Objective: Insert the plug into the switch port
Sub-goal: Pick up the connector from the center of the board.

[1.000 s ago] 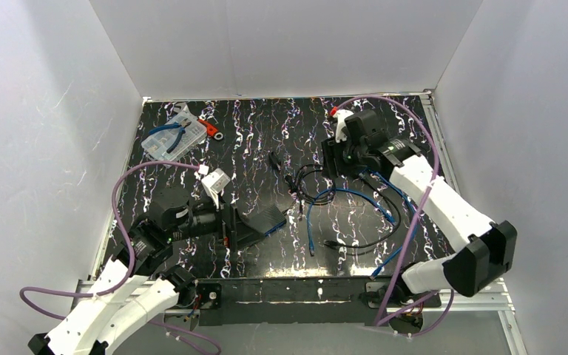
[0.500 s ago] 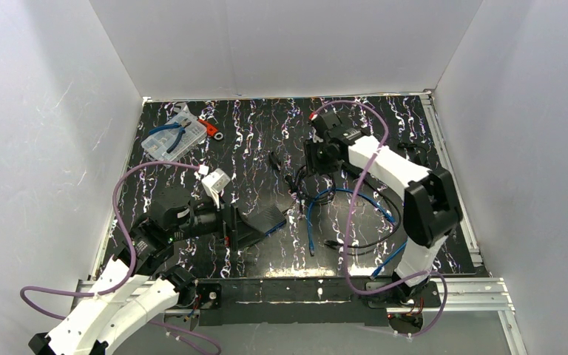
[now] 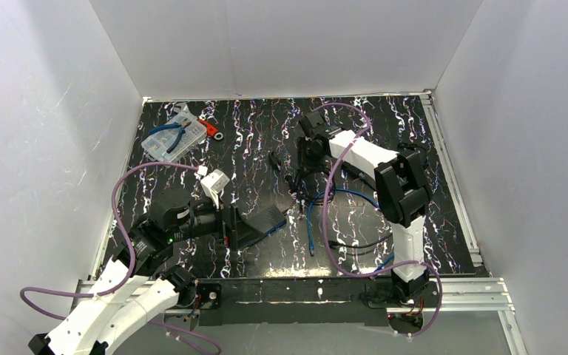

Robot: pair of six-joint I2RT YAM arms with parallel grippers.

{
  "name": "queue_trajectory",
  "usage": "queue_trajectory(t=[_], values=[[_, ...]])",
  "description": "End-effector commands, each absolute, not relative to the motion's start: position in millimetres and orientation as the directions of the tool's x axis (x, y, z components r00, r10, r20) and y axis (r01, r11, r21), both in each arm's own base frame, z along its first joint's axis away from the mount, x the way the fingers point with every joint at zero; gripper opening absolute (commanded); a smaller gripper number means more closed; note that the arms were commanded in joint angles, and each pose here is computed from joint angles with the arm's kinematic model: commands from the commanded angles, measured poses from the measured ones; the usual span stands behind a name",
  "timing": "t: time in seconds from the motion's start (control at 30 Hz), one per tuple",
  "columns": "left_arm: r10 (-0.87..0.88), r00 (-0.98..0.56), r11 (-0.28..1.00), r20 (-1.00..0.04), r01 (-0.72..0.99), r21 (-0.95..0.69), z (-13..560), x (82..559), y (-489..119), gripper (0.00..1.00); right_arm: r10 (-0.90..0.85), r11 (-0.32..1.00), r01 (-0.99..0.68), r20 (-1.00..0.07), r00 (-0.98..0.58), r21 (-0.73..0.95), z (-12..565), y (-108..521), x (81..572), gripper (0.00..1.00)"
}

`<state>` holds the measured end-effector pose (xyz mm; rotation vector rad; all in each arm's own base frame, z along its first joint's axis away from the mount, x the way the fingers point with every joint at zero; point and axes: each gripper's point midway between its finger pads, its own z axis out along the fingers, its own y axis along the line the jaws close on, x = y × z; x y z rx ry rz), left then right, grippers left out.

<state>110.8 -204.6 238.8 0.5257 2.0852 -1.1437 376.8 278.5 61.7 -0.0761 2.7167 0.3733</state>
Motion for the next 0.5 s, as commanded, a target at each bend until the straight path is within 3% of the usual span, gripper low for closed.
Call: queue_trajectory(t=[0.0,0.47], values=[[0.032,-0.673,0.532,-0.739,0.637,-0.558,238,111,-205,0.98,0.048,0.954,-0.081,-0.413,-0.909,0.288,71,293,388,0.51],[0.033,-0.672,0.526,-0.74,0.641,-0.559,237,111,-206,0.98,0.042,0.968,-0.051,-0.359,-0.932,0.246,41,294,381,0.51]])
